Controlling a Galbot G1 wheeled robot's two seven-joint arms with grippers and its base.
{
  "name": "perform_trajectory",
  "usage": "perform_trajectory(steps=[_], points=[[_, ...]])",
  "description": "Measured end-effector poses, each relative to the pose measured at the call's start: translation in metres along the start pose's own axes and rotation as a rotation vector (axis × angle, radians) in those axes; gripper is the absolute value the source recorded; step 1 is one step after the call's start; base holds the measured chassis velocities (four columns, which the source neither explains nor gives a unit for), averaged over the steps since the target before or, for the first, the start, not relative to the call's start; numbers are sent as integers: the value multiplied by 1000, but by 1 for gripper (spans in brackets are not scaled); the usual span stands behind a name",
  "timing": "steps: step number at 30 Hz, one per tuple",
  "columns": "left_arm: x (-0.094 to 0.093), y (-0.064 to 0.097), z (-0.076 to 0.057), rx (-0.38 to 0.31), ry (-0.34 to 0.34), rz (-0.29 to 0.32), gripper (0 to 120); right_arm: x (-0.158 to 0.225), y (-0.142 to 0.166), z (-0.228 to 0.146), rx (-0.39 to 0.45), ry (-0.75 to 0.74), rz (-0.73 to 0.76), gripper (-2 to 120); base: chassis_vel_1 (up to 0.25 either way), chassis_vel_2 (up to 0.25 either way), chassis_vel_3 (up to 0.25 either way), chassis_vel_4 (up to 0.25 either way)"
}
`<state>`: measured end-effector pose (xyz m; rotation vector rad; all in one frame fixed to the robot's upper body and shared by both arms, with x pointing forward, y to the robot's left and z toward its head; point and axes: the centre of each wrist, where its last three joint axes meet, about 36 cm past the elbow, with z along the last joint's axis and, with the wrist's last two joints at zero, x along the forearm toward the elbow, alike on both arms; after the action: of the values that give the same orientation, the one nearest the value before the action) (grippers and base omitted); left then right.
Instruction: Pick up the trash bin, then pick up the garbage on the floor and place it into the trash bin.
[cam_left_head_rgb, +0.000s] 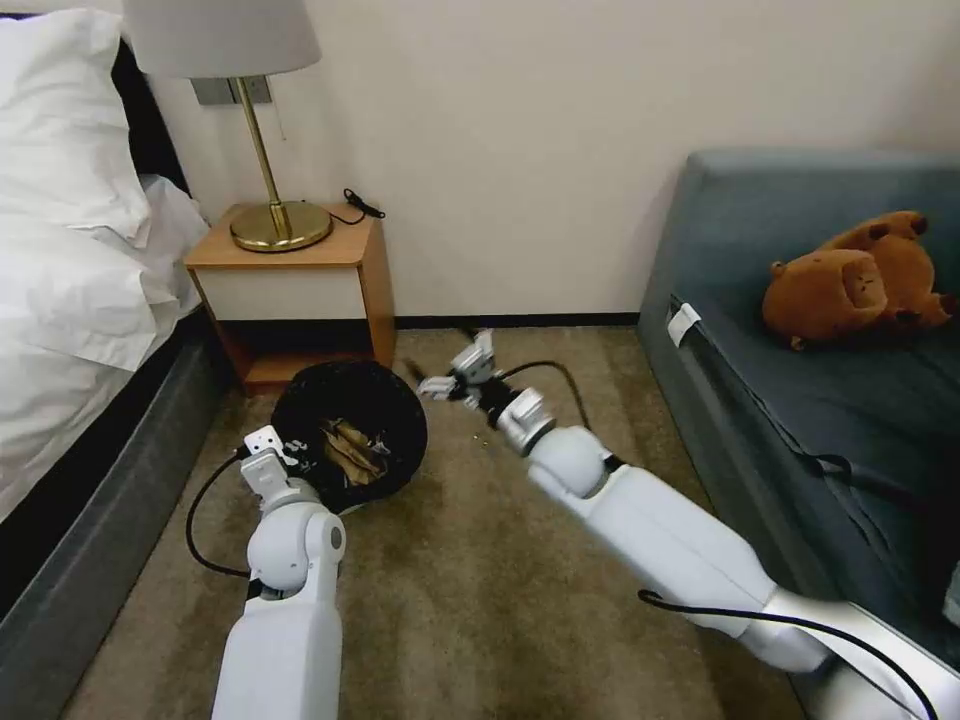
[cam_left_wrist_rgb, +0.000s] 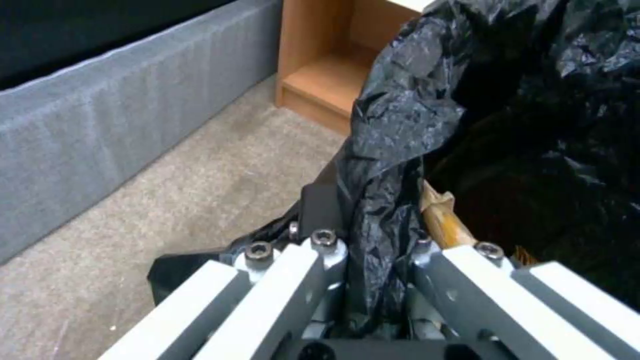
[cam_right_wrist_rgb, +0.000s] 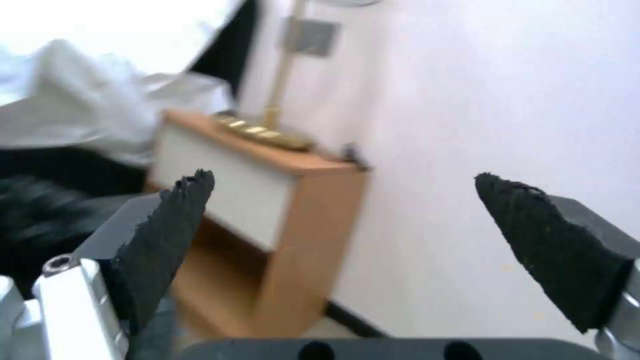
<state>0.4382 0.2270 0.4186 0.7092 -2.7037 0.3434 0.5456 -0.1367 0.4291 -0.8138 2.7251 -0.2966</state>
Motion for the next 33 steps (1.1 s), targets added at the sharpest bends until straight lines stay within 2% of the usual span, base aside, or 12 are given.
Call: perform_trajectory(steps=[5, 6, 11, 13, 14, 16, 17, 19, 23, 28, 32, 33], points=[[-4, 2, 1, 17, 15, 3, 2, 22, -15, -8, -61, -11, 172, 100, 0, 0, 0, 0], [-5, 4, 1, 30, 27, 6, 2, 32, -14, -8, -115, 3, 232, 100, 0, 0, 0, 0], [-10, 4, 2, 98, 73, 2, 2, 57, -9, 7, -169, 38, 297, 100, 0, 0, 0, 0], [-28, 4, -1, 219, 157, -61, 2, 80, -10, 23, -164, 55, 314, 100, 0, 0, 0, 0], [-28, 4, -1, 219, 157, -61, 2, 80, -10, 23, -164, 55, 314, 100, 0, 0, 0, 0], [-49, 5, 2, 287, 203, -114, 2, 96, -13, 32, -158, 62, 323, 100, 0, 0, 0, 0], [-49, 5, 2, 287, 203, -114, 2, 96, -13, 32, -158, 62, 323, 100, 0, 0, 0, 0], [-64, 3, 3, 328, 216, -134, 2, 107, -16, 37, -149, 62, 329, 100, 0, 0, 0, 0], [-81, -5, 4, 354, 209, -145, 2, 119, -19, 41, -144, 62, 337, 100, 0, 0, 0, 0], [-87, -13, 4, 351, 213, -140, 3, 129, -20, 44, -140, 62, 344, 100, 0, 0, 0, 0], [-87, -15, 6, 345, 213, -144, 18, 136, -22, 46, -135, 60, 345, 100, 0, 0, 0, 0], [-87, -15, 6, 345, 213, -144, 18, 136, -22, 46, -135, 60, 345, 100, 0, 0, 0, 0]])
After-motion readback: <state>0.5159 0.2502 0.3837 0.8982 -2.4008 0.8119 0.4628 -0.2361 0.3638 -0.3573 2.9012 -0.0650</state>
